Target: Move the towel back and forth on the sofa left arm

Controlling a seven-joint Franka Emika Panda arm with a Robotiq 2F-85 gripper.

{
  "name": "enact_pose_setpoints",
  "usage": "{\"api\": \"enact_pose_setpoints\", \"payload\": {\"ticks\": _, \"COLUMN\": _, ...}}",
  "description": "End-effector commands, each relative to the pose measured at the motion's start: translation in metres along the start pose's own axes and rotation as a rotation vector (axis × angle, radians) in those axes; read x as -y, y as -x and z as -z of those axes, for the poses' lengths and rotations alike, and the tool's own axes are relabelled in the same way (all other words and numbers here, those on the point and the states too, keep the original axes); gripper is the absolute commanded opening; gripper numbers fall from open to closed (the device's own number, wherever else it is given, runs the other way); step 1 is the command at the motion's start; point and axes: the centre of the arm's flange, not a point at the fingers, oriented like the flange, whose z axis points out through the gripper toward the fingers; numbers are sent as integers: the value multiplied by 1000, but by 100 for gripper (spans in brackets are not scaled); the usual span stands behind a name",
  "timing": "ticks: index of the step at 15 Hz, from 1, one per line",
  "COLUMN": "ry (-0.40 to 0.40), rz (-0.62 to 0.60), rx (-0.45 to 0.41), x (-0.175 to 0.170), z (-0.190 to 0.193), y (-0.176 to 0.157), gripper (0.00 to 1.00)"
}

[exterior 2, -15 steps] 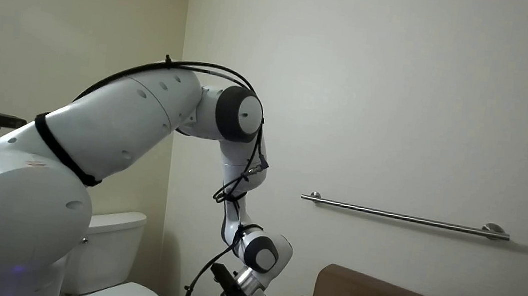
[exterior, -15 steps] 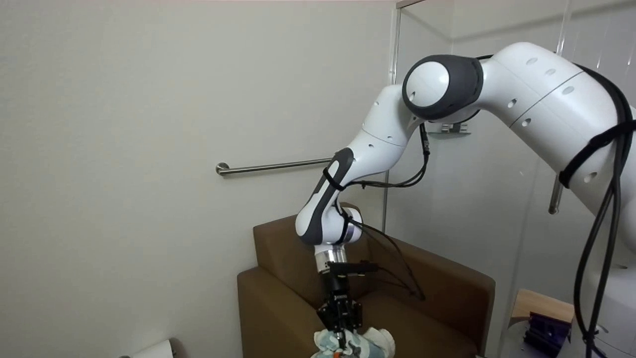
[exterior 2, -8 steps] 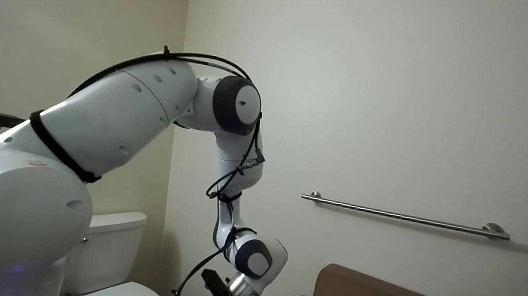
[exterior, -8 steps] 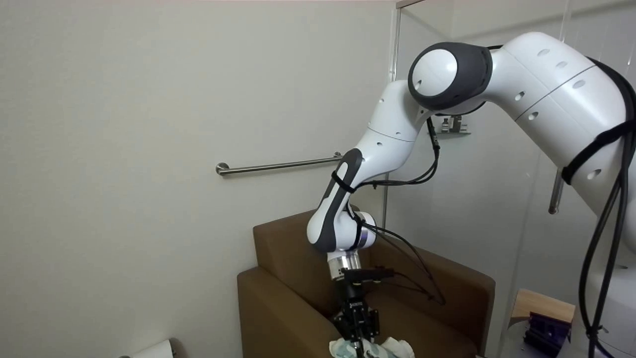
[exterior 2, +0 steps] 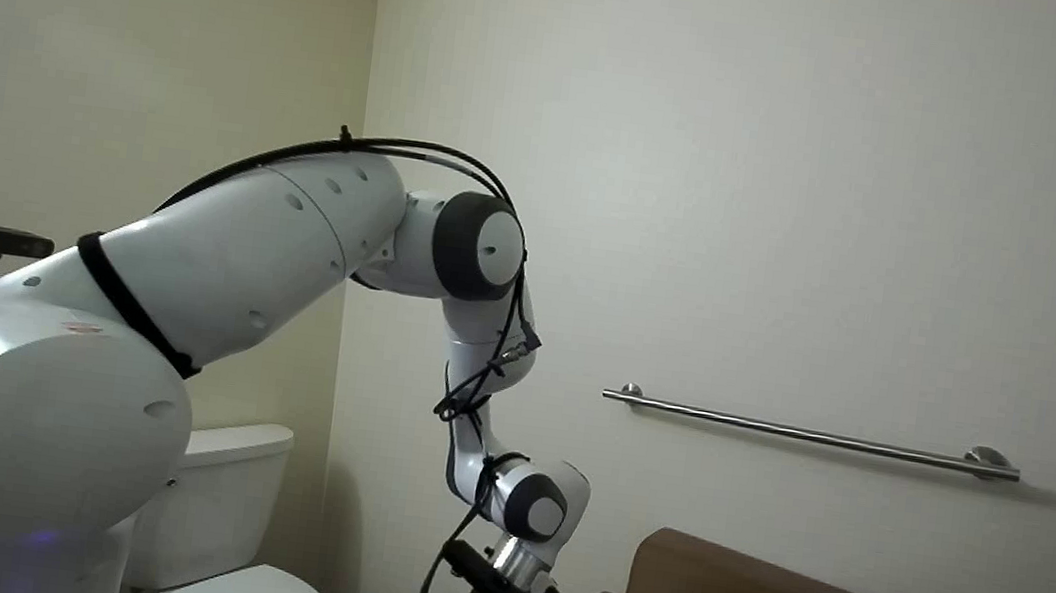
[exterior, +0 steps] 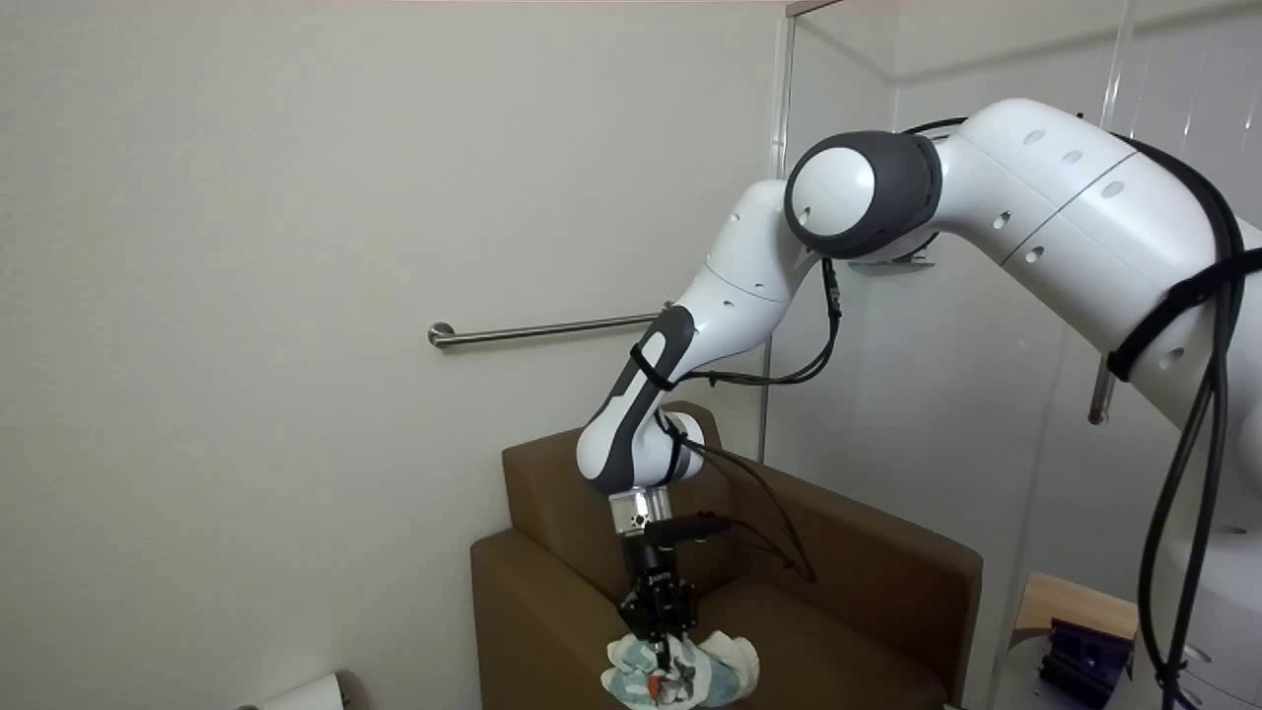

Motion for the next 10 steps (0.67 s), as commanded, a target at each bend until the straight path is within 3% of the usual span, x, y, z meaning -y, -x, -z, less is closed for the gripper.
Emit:
{"api": "enact_pose_setpoints", "payload": {"ticks": 1, "ry": 55, "rz": 51, "rx": -73, "x": 13, "z": 25, "y": -60, "gripper": 9}}
{"api": "enact_pose_setpoints", "payload": {"ticks": 10, "ry": 95, "rz": 125, "rx": -271, "x": 32, "z": 105, "y": -139, "gripper": 9}}
